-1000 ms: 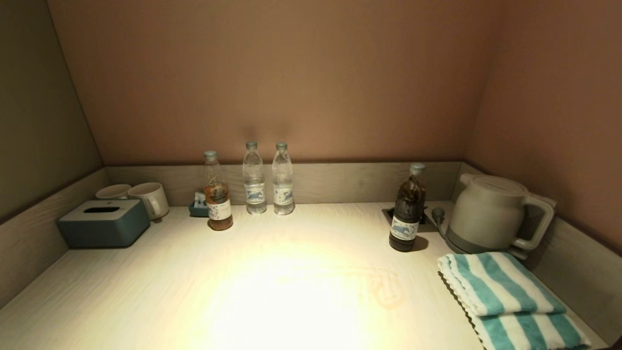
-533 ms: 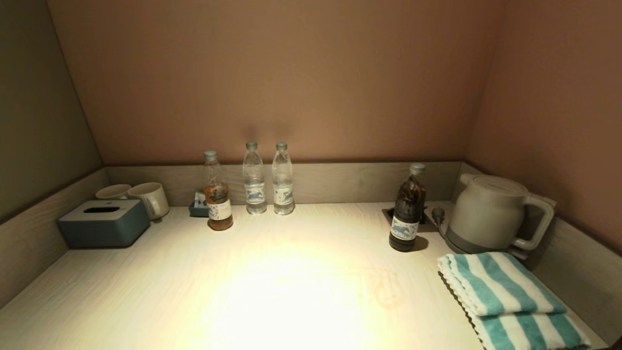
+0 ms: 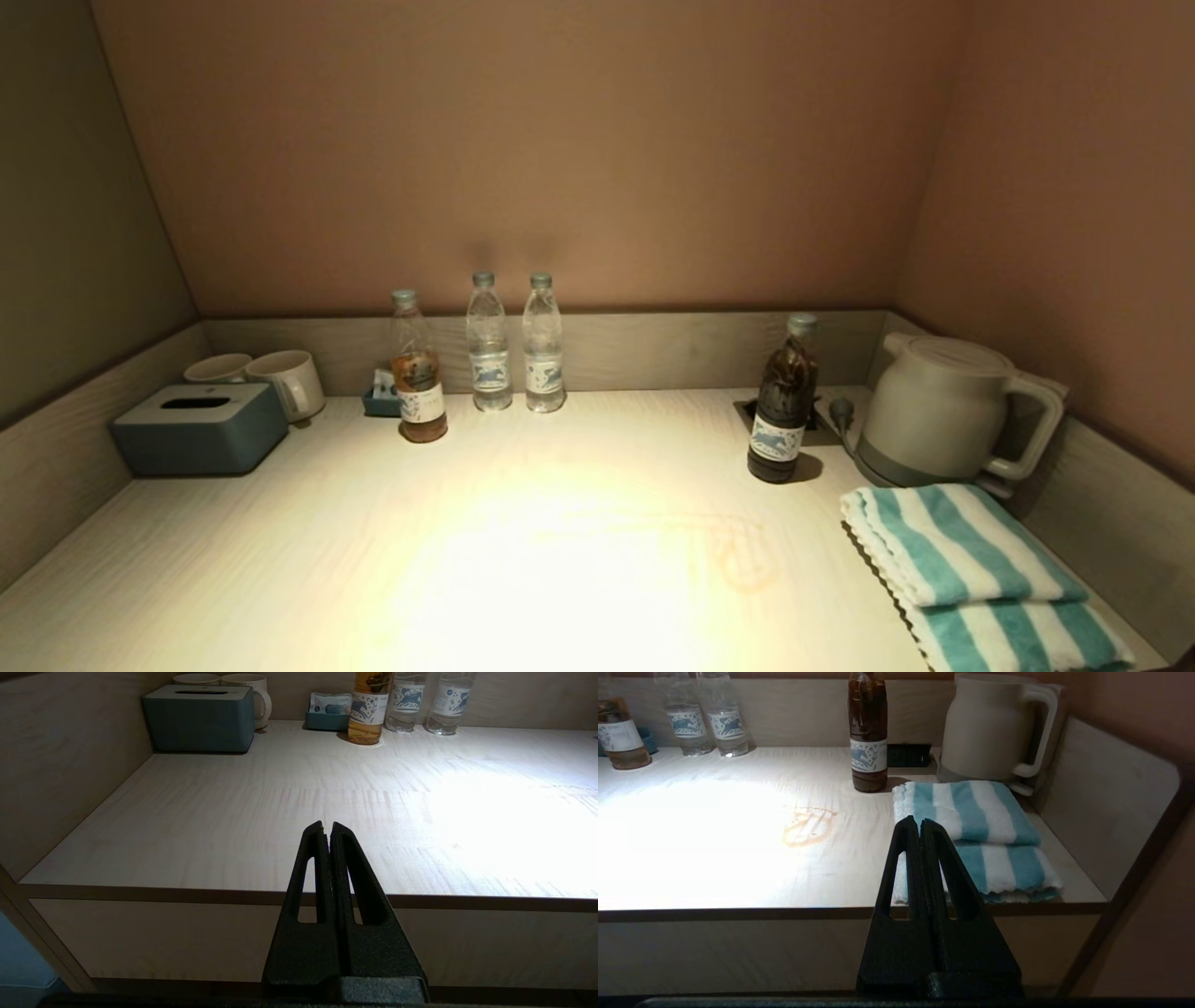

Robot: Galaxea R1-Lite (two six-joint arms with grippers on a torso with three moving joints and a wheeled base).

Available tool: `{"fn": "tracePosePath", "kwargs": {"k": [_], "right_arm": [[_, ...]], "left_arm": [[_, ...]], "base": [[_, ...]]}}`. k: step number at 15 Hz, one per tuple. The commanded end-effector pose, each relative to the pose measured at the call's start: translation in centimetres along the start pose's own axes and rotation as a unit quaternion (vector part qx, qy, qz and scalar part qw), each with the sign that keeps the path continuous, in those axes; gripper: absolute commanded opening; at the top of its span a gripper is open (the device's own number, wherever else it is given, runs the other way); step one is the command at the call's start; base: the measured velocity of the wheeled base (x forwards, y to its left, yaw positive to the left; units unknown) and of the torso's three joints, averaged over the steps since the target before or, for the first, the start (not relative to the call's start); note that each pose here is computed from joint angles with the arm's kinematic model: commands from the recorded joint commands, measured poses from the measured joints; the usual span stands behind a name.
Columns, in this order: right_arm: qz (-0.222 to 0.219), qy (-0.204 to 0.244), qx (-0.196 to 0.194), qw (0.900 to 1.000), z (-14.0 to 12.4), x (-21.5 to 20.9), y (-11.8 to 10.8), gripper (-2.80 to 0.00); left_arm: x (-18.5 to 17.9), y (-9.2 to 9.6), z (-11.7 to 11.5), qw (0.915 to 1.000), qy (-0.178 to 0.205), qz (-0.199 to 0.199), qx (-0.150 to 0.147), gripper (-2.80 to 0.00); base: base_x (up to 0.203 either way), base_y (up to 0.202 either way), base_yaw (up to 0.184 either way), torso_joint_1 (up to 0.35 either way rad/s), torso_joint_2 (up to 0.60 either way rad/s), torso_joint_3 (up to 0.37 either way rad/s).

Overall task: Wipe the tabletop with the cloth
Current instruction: Pick up the tablecloth

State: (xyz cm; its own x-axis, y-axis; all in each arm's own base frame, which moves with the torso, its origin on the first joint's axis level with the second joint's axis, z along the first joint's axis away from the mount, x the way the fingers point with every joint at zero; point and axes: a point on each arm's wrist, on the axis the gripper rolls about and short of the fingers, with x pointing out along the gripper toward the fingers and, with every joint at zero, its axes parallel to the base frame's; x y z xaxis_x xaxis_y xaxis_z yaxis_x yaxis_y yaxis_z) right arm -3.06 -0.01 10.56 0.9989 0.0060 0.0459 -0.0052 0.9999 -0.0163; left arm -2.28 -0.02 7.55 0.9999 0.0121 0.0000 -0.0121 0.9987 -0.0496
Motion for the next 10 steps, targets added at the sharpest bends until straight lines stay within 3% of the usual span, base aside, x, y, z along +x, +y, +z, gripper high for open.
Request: {"fn": "tracePosePath", "kwargs": {"k": [1, 3, 5, 10], "right_arm": [[0.009, 0.061, 0.003, 0.998, 1.9, 0.7, 0.0, -2.80], [0.014, 0.088, 0.010, 0.996, 3.4, 1.8, 0.0, -2.80], [0.016, 0.146, 0.016, 0.989, 4.7, 4.6, 0.0, -2.80], [0.000, 0.334, 0.017, 0.942, 5.7, 18.0, -0.1, -2.80]], "left_arm": [[0.0, 0.0, 0.0, 1.0000, 0.001, 0.000, -0.001, -2.80], [0.0, 0.0, 0.0, 1.0000, 0.001, 0.000, -0.001, -2.80], [0.0, 0.0, 0.0, 1.0000, 0.001, 0.000, 0.000, -2.80], [0.0, 0.0, 0.0, 1.0000, 0.001, 0.000, 0.000, -2.80]], "base": [[0.000, 0.000, 0.000, 0.000, 0.00, 0.000], [0.000, 0.000, 0.000, 0.000, 0.00, 0.000], [0.000, 0.000, 0.000, 0.000, 0.00, 0.000], [0.000, 0.000, 0.000, 0.000, 0.00, 0.000]]}}
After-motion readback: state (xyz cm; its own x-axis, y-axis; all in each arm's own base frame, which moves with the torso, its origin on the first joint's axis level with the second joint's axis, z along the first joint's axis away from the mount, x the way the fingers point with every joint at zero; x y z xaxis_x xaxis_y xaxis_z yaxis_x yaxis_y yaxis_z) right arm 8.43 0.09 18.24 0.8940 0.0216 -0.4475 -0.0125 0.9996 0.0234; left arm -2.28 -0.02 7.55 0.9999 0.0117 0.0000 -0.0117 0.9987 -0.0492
